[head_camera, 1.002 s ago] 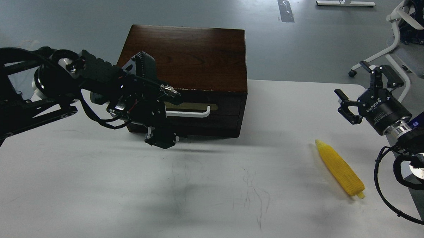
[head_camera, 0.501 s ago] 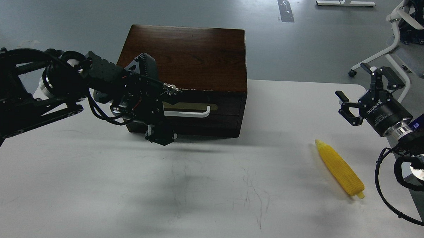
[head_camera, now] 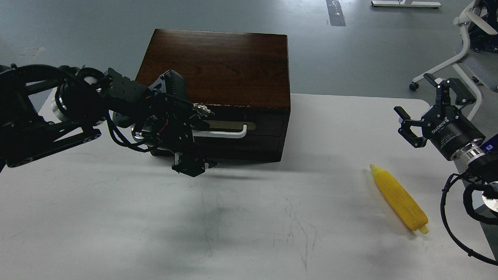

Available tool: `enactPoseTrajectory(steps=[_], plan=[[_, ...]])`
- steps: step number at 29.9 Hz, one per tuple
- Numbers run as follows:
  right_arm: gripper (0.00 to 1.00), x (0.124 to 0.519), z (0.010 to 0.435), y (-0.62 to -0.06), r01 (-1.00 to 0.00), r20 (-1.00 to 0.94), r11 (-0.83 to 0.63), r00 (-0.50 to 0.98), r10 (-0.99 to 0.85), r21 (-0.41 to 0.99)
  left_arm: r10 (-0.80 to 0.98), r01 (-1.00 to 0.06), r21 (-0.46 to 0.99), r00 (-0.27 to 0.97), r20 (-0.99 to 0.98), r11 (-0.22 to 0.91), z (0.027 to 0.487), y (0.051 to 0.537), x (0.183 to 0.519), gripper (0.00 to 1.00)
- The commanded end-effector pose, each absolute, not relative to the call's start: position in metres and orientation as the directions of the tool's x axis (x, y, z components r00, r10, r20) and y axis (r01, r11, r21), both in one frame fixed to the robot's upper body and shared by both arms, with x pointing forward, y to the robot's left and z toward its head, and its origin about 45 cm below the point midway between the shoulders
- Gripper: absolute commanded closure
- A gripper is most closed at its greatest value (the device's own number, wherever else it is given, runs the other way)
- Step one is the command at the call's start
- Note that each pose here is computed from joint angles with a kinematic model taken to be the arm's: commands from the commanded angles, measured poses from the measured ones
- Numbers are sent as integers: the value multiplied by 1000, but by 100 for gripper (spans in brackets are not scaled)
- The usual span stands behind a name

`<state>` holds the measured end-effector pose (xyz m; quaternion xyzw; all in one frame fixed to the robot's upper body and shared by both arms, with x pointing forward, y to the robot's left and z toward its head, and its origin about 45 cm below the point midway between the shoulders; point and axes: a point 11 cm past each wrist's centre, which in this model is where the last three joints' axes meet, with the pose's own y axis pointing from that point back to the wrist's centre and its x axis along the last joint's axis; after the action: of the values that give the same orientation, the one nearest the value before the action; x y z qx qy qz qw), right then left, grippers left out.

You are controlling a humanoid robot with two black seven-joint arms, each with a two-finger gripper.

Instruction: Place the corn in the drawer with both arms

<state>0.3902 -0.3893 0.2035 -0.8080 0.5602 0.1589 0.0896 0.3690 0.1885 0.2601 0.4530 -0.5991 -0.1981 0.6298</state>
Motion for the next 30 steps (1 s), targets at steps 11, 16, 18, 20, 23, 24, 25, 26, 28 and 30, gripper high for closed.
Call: enactPoseTrajectory(steps=[11, 16, 18, 20, 23, 24, 25, 26, 28, 30], plan=[[0, 389, 205, -394, -936, -350, -350, 316, -882, 36, -791, -293, 810, 215, 573, 508, 256, 188, 371, 1], [0, 389, 207, -398, -938, -343, -346, 313, -885, 36, -812, -264, 833, 213, 543, 487, 245, 187, 366, 1], [0, 389, 207, -398, -938, -343, -346, 313, -885, 36, -818, -257, 839, 214, 534, 481, 242, 188, 364, 1], [0, 389, 207, -398, -938, -342, -345, 313, -886, 37, -818, -252, 840, 216, 532, 480, 240, 188, 363, 1], [0, 389, 207, -398, -938, -342, -345, 313, -886, 37, -819, -244, 841, 212, 533, 483, 239, 186, 360, 1], [0, 389, 207, -398, -938, -342, -345, 313, -886, 37, -819, -241, 839, 208, 535, 487, 240, 184, 359, 1], [0, 389, 207, -398, -938, -342, -345, 313, -886, 37, -819, -240, 839, 204, 536, 489, 241, 184, 359, 1], [0, 389, 207, -398, -938, -343, -346, 313, -885, 36, -819, -235, 837, 196, 539, 494, 242, 181, 356, 1], [0, 388, 206, -398, -938, -344, -345, 312, -886, 38, -820, -227, 836, 185, 541, 500, 243, 179, 353, 1], [0, 388, 206, -398, -938, -343, -344, 311, -886, 38, -821, -220, 834, 177, 544, 505, 244, 177, 350, 1]])
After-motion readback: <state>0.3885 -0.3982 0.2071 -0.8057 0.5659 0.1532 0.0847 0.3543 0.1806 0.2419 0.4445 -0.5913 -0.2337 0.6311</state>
